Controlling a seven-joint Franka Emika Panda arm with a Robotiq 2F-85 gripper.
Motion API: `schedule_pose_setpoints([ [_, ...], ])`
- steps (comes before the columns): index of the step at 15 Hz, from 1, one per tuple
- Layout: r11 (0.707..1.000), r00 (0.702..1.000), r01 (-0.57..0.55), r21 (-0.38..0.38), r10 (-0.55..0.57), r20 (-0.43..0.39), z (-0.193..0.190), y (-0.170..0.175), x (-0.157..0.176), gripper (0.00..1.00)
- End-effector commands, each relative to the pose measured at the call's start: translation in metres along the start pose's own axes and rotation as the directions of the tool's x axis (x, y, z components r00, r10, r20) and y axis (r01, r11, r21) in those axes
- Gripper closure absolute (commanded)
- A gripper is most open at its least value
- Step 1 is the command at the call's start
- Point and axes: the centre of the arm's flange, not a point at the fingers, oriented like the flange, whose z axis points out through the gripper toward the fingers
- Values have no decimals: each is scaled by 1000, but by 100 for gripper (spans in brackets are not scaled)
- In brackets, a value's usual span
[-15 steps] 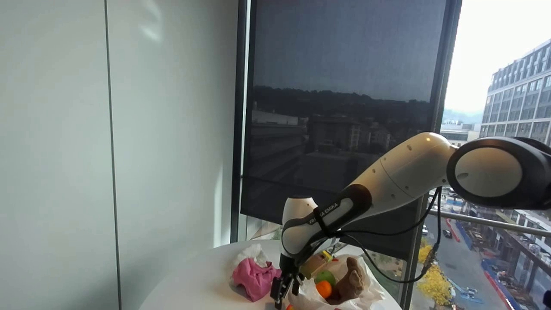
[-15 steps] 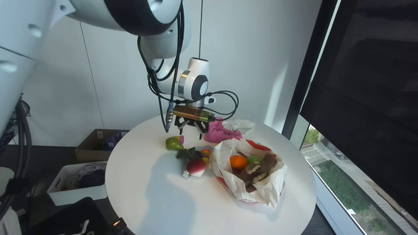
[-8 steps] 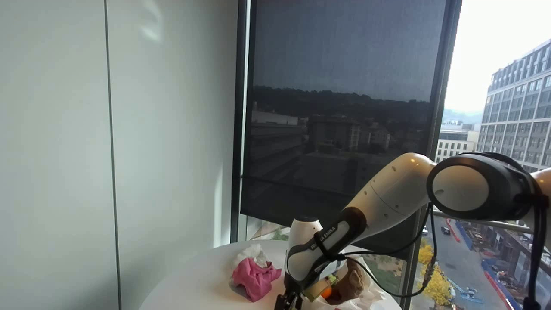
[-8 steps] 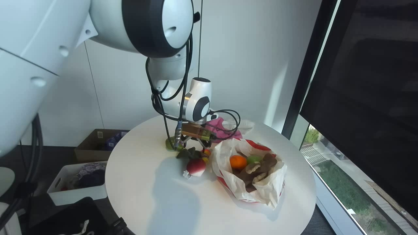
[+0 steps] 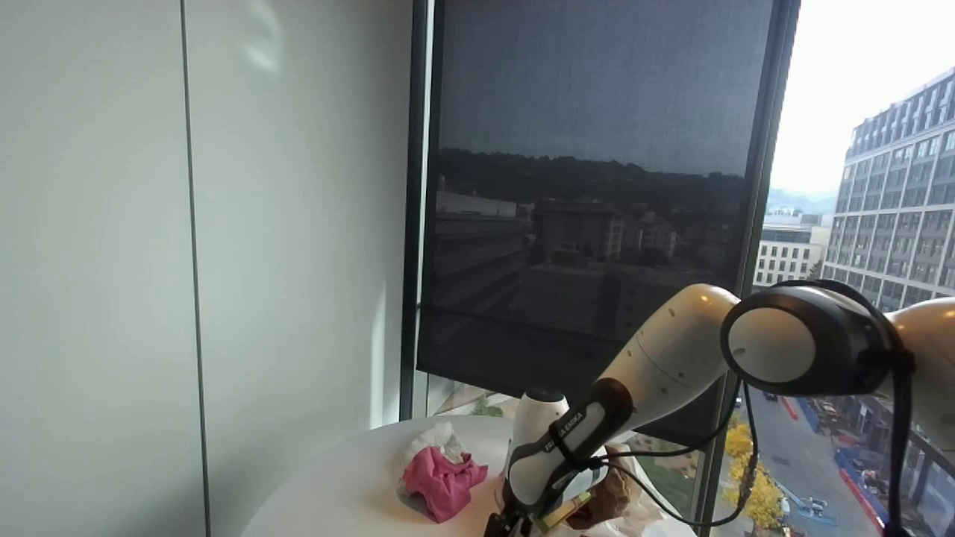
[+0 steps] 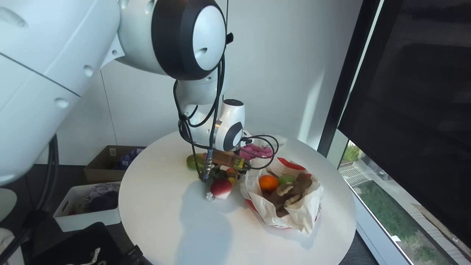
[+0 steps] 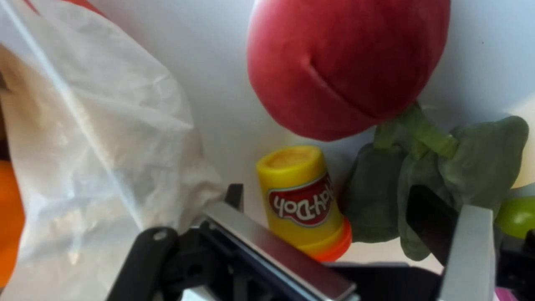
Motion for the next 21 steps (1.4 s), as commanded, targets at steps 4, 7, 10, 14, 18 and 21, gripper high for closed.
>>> schedule_pose_setpoints([
  [4, 999, 999, -40, -3, 40, -19, 5, 7, 2, 42],
  [7, 999, 999, -46, -6, 46, -24, 3, 7, 2, 63],
  [10, 997, 997, -70, -16, 70, -20, -4, 10, 5, 82],
  [14, 991, 990, -137, -3, 136, -39, -42, 16, 24, 83],
  [18, 982, 978, -185, -36, 180, -109, -105, 33, 44, 83],
  [21, 960, 953, -262, -97, 241, -182, -147, 63, 49, 83],
])
